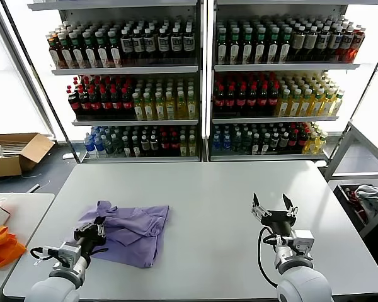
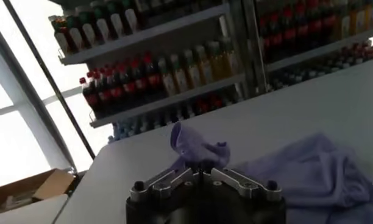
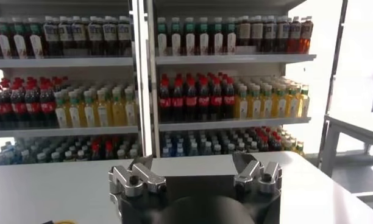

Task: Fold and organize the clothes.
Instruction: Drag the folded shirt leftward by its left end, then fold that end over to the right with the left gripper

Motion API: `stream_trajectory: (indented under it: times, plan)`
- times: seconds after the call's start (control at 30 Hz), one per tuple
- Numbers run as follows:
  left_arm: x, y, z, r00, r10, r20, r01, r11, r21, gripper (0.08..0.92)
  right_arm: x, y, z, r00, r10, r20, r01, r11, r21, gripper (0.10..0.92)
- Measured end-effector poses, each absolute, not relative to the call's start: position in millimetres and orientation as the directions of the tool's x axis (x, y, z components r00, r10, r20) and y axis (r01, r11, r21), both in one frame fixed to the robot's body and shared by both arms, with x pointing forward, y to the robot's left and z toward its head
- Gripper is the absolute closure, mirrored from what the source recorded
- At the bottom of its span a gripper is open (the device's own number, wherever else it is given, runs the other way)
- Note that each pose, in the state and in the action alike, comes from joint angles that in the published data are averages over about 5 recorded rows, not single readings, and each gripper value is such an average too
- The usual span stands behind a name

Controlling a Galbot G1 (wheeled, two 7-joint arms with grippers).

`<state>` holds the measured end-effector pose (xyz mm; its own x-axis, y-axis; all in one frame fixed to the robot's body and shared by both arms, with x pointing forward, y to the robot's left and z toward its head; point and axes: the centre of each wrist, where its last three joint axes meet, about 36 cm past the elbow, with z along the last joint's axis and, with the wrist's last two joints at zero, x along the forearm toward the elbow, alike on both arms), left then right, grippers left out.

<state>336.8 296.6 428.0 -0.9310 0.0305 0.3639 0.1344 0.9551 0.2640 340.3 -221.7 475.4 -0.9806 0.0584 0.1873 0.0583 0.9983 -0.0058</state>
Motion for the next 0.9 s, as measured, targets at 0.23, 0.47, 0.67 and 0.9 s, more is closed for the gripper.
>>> stream_trajectory:
  times: [0.23, 0.47, 0.67, 0.9]
  plan:
    - [336, 264, 423, -0.917, 0.117, 0.382, 0.214, 0.951, 0.222, 0.909, 332, -216, 472, -0.978, 0.060, 0.199, 0.061, 0.998, -0.003, 0.200]
    - [337, 243, 420, -0.907, 0.166, 0.387, 0.256, 0.947, 0.195, 0.909, 325, -212, 468, -0.976, 0.060, 0.211, 0.060, 0.998, -0.006, 0.200]
    - [339, 231, 416, -0.902, 0.187, 0.389, 0.271, 0.947, 0.173, 0.909, 320, -208, 465, -0.975, 0.050, 0.219, 0.049, 0.999, -0.010, 0.200]
    - [343, 219, 417, -0.900, 0.210, 0.381, 0.280, 0.950, 0.138, 0.909, 318, -201, 459, -0.973, 0.037, 0.227, 0.035, 0.999, -0.013, 0.200]
